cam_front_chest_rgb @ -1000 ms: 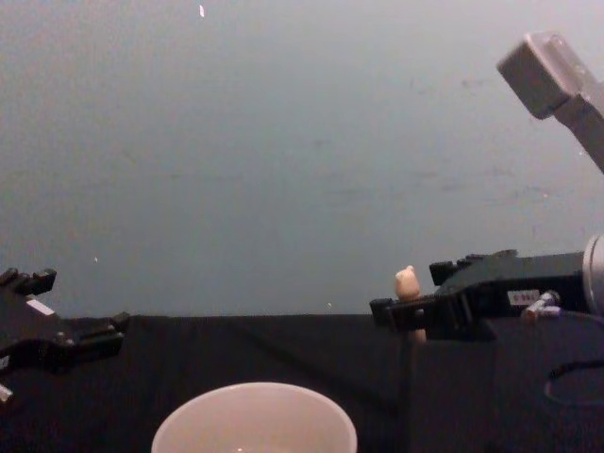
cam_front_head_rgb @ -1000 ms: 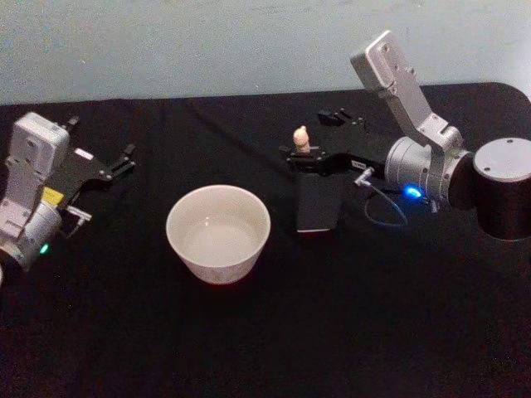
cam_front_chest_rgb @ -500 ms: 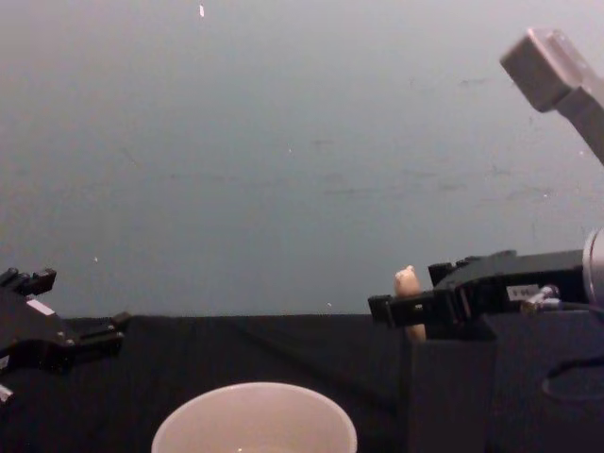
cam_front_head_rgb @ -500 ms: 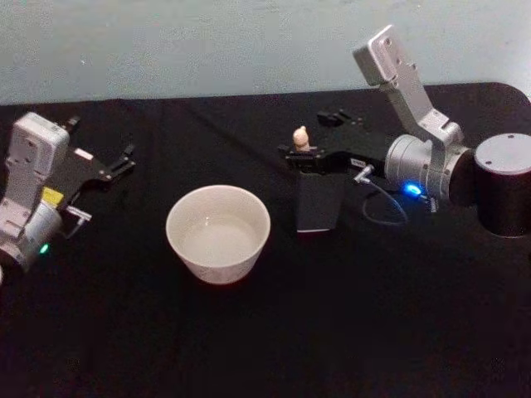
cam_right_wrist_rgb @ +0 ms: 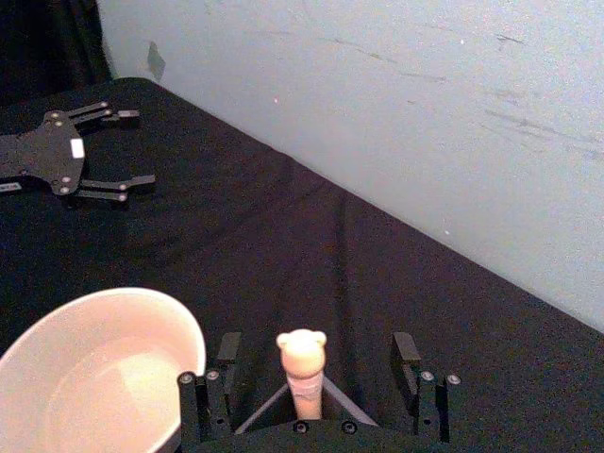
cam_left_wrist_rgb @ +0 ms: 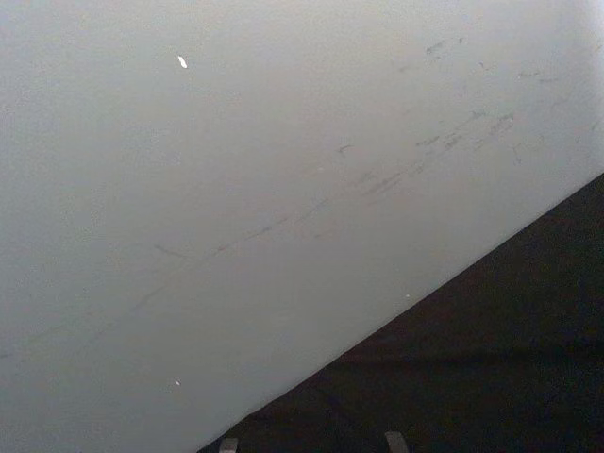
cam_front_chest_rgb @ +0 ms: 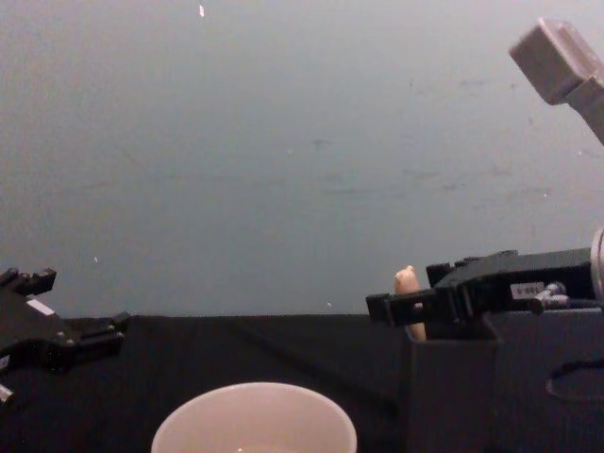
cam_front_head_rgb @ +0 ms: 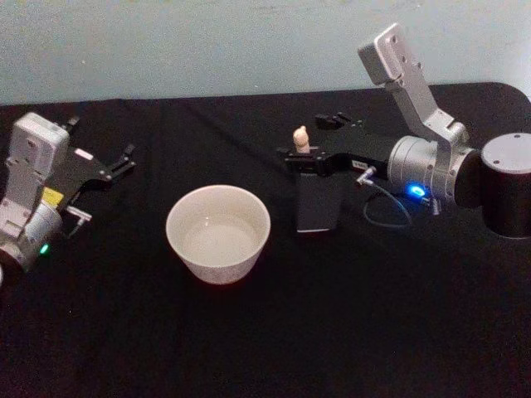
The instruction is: Pick up the stirring spoon with one hand, stir inside the cup, then place it back in its original position.
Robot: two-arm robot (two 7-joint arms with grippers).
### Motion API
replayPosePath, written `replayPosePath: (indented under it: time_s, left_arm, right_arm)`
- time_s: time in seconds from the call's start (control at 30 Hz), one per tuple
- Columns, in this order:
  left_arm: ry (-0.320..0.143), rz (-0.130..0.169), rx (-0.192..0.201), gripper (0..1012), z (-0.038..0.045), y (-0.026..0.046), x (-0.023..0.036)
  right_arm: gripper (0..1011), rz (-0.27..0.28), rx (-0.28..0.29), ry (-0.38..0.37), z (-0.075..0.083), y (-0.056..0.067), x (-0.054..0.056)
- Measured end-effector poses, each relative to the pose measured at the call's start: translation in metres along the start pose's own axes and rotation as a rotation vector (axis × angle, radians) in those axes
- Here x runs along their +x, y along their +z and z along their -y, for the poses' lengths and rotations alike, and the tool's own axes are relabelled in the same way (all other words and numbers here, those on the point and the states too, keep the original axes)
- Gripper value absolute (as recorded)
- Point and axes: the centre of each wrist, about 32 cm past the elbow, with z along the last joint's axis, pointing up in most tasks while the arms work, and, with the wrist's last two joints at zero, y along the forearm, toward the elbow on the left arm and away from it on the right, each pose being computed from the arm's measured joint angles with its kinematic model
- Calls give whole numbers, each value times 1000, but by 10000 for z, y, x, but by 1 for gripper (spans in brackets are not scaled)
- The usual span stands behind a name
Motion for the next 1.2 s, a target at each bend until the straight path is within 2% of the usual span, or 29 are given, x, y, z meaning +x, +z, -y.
replayPosePath:
  time_s: [1.13,1.2]
  left_arm:
    - [0,0,0,1001,0,0,0]
    - [0,0,0,1001,0,0,0]
  right_arm:
    - [1002,4,-18,6,-36,-29,-33]
    - [959,4,-18,6,-35,-28,-33]
